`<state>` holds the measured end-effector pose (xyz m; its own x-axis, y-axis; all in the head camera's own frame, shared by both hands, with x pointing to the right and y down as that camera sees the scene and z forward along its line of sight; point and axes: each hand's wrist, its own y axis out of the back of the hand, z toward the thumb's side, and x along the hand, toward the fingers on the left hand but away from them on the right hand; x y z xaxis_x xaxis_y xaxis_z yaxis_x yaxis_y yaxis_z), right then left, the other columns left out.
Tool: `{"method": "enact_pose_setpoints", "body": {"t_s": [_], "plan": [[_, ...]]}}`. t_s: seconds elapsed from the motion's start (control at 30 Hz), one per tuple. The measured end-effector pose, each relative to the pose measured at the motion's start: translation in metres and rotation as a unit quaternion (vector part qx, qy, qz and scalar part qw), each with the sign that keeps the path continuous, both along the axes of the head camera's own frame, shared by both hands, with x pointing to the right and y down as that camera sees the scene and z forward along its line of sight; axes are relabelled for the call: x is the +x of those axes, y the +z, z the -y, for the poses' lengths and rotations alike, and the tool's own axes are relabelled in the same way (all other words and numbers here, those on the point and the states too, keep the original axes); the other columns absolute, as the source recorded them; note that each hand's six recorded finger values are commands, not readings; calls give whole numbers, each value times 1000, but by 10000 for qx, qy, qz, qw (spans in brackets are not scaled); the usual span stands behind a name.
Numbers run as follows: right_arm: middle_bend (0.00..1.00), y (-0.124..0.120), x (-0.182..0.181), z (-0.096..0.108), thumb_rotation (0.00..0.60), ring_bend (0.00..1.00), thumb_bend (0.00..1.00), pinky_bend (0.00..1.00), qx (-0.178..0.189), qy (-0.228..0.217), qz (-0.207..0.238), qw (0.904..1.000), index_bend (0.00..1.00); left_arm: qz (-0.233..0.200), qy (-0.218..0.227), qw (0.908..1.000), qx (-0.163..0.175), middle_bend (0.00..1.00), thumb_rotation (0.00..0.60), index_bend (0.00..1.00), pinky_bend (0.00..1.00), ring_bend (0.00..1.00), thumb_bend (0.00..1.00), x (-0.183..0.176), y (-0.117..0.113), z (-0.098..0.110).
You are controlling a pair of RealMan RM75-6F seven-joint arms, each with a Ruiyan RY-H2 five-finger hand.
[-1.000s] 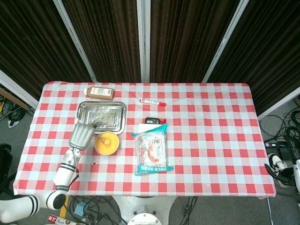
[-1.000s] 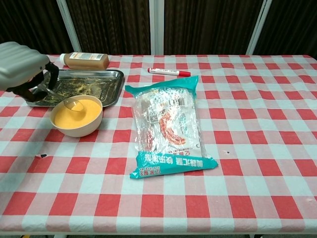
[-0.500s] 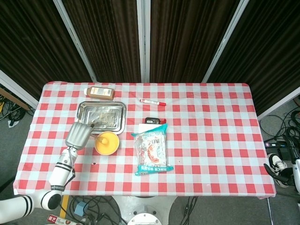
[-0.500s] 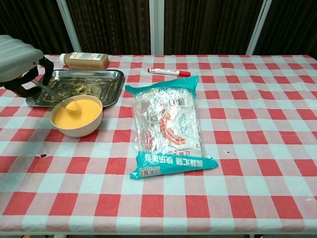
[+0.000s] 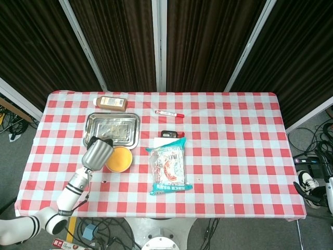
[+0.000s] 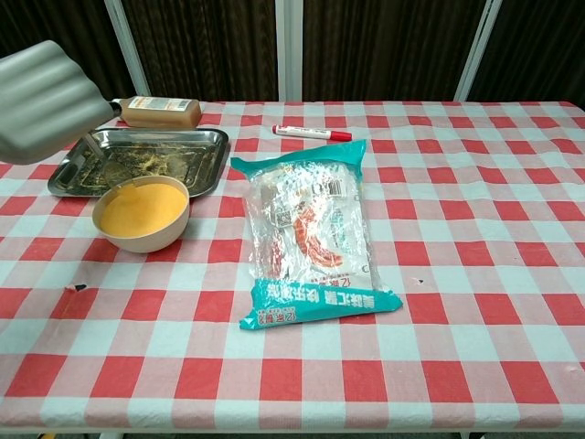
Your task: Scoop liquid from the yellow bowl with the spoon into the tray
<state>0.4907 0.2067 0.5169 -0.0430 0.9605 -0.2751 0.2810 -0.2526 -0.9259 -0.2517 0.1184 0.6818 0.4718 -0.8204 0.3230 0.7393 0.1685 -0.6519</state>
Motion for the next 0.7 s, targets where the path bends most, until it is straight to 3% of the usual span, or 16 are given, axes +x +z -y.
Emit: {"method": "enact_pose_setpoints", "body": {"t_s": [0.4, 0.6, 0.7], "plan": [[240, -1, 1, -1, 437, 39, 174, 162, 14, 14, -6, 10000, 44, 636, 264, 9975, 147, 958, 600, 732, 979, 931, 396, 17, -3, -10], [240, -1, 1, -1, 438, 39, 174, 162, 11, 14, -9, 10000, 43, 1138, 207, 9932, 108, 958, 600, 732, 979, 931, 397, 16, 5, -11], [240, -1, 2, -1, 438, 39, 174, 162, 10, 19, -23, 10000, 44, 1146, 128, 9933, 76, 958, 600, 732, 978, 931, 397, 16, 6, -9]]}}
